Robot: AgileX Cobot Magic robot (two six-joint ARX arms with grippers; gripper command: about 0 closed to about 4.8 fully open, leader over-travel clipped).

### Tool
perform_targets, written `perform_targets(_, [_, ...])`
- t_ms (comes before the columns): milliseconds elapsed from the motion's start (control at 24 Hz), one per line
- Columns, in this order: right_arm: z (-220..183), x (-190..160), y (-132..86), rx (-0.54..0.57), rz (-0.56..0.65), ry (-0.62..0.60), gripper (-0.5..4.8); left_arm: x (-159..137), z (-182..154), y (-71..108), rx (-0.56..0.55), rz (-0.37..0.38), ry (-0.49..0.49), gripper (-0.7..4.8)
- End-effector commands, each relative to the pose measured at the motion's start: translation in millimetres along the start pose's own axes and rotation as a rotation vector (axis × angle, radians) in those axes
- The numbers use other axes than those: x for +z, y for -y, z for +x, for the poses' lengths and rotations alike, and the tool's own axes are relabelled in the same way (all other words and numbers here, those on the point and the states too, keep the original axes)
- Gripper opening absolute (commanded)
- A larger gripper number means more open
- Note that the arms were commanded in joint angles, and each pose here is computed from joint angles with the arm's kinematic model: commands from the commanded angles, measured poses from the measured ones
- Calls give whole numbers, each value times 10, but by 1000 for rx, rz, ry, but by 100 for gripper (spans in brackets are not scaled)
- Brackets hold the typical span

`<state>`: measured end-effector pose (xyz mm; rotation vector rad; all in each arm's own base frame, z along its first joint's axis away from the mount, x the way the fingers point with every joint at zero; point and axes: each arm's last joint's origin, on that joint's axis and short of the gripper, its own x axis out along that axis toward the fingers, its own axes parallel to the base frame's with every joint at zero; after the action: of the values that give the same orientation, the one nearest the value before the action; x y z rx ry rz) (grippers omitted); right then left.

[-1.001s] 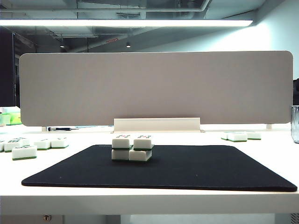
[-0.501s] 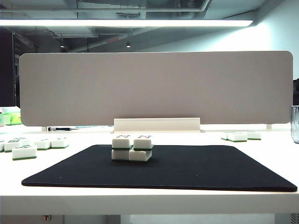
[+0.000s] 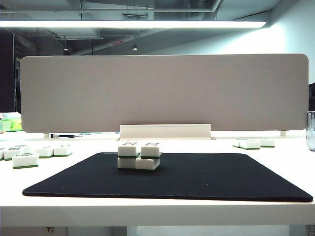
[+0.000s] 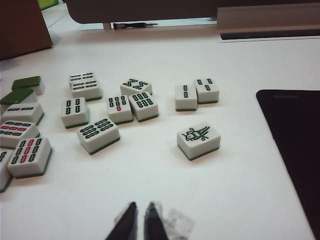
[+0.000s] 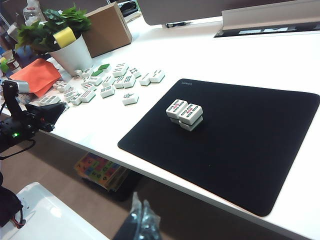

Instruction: Arrange four mahjong tiles into a neat stack, creating two layers of paired tiles.

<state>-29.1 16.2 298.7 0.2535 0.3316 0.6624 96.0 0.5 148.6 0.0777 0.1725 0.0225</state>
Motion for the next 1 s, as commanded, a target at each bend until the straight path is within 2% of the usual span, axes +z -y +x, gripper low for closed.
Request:
perform_targets(42, [-24,-2,-18,6,-17,19,-1,-13,0,6,-18,-23,-12,21])
perform_targets(668, [-25,1,-17,2,-35,21,-1,-10,0,6,-16,-22,-9,21])
perform_targets(918, [56,83,75,-131,-119,129,-1,-10,0,6,-16,-22,-9,21])
perform_targets(1001, [245,80,252,-216,-116,198,-1,-10,0,6,-16,-22,-9,21])
